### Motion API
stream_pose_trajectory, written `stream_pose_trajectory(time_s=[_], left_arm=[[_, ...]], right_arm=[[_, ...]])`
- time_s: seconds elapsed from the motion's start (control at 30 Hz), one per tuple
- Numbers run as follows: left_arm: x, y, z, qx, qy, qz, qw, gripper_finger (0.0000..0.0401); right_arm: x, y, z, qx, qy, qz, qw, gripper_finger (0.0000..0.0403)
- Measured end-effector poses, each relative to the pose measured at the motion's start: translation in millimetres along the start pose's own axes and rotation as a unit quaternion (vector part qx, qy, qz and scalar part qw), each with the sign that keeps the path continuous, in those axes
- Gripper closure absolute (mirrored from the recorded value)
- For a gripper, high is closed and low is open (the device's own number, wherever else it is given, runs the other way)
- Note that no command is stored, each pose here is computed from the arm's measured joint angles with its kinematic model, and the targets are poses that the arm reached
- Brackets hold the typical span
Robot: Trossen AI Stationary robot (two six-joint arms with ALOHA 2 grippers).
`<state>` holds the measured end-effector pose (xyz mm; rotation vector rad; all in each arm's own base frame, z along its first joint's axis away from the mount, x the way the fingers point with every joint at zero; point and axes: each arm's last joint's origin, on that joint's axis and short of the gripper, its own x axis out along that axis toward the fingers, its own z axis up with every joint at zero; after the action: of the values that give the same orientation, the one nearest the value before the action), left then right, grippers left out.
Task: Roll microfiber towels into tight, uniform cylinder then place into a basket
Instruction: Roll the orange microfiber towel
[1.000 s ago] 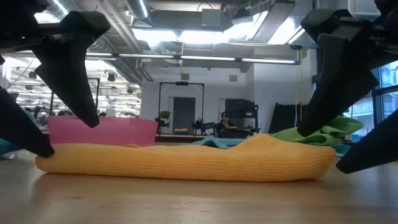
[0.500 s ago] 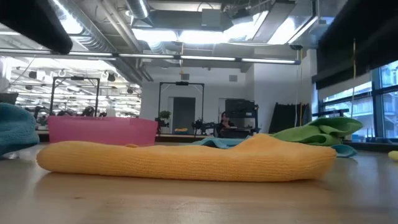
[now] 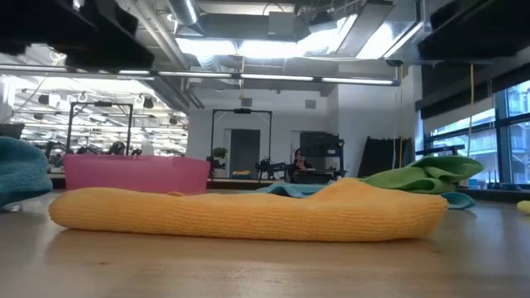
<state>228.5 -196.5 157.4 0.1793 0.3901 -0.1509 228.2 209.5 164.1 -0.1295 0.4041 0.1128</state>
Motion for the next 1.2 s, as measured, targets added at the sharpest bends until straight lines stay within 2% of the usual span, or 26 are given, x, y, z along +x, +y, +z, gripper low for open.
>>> stream_pose_trajectory(time_s=[0.07, 0.13, 0.2, 0.33, 0.57, 0.73, 0.87, 1.2], left_arm=[[6.6, -7.4, 2.2, 0.015, 0.008, -0.01, 1.0, 0.0195], [15.2, -18.5, 0.3, 0.057, 0.04, -0.014, 0.997, 0.0195], [25.1, -29.0, -0.8, 0.097, 0.077, -0.012, 0.992, 0.0195], [40.9, -37.8, -2.7, 0.133, 0.132, 0.002, 0.982, 0.0195], [41.2, -38.4, -7.0, 0.132, 0.166, 0.008, 0.977, 0.0195], [34.5, -38.9, -16.4, 0.131, 0.208, 0.016, 0.969, 0.0195], [32.5, -39.4, -18.9, 0.138, 0.216, 0.019, 0.967, 0.0195], [35.5, -30.3, -24.7, 0.141, 0.226, 0.029, 0.963, 0.0195]], right_arm=[[-2.7, -4.1, -9.5, 0.01, -0.018, 0.029, 0.999, 0.0246], [-0.4, -2.4, -16.0, 0.009, -0.024, 0.046, 0.999, 0.0246], [4.0, 2.9, -23.6, -0.006, -0.015, 0.049, 0.999, 0.0246], [22.3, 15.9, -35.0, -0.045, 0.008, 0.043, 0.998, 0.0246], [47.0, 30.2, -44.4, -0.124, 0.034, -0.002, 0.992, 0.0246], [53.3, 33.7, -45.2, -0.172, 0.058, -0.02, 0.983, 0.0246], [54.4, 34.1, -45.9, -0.194, 0.083, -0.028, 0.977, 0.0243], [56.6, 28.7, -48.6, -0.196, 0.103, -0.037, 0.975, 0.016]])
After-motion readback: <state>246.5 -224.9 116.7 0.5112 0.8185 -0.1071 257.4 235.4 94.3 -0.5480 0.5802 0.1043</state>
